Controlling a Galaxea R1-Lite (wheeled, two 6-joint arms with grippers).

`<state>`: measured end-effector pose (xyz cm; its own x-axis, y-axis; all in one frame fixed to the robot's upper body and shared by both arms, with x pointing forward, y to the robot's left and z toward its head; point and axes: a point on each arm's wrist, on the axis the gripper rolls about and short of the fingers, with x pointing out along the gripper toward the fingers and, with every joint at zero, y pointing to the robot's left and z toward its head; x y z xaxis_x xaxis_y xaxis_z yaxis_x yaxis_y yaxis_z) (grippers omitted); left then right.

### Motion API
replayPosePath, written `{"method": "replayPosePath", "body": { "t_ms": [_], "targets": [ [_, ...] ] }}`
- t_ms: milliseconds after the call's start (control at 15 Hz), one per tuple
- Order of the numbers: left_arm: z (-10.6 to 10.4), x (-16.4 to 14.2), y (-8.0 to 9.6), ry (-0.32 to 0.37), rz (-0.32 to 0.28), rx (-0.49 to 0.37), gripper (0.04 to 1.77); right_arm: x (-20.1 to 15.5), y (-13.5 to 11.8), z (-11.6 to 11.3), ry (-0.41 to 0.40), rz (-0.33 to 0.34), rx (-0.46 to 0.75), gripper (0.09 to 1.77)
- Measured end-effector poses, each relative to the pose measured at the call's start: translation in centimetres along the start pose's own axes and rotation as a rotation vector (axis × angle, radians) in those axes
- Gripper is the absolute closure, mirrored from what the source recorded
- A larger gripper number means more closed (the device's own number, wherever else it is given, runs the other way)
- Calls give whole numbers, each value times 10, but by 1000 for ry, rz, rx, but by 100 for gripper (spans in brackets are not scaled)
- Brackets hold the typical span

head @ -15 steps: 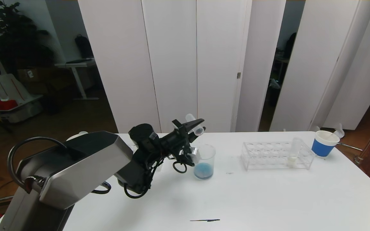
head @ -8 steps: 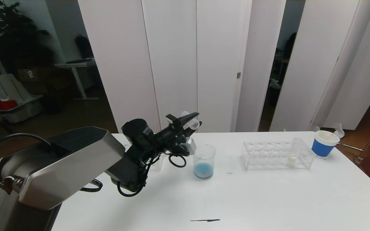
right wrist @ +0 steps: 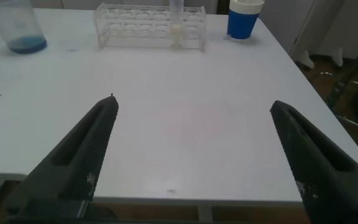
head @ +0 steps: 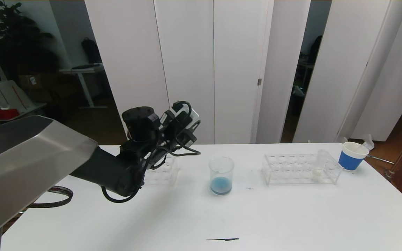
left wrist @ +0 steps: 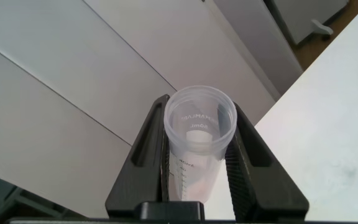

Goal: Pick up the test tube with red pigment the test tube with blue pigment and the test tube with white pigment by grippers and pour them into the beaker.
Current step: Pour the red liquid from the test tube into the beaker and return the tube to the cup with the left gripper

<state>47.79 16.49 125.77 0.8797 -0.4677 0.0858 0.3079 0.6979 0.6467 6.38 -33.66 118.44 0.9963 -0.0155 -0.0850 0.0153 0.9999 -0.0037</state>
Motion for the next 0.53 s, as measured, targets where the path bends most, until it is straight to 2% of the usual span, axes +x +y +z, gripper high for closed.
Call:
{"method": "replayPosePath", "body": {
  "t_ms": [133,400,533],
  "targets": [
    [18,-8,8,90,49,-175,121,0,0,0,0,0,0,11],
    [49,-32,30,165,122,-448,121,0,0,0,0,0,0,11],
    [58,-48,38,216,186,-567,121,0,0,0,0,0,0,11]
  ]
}}
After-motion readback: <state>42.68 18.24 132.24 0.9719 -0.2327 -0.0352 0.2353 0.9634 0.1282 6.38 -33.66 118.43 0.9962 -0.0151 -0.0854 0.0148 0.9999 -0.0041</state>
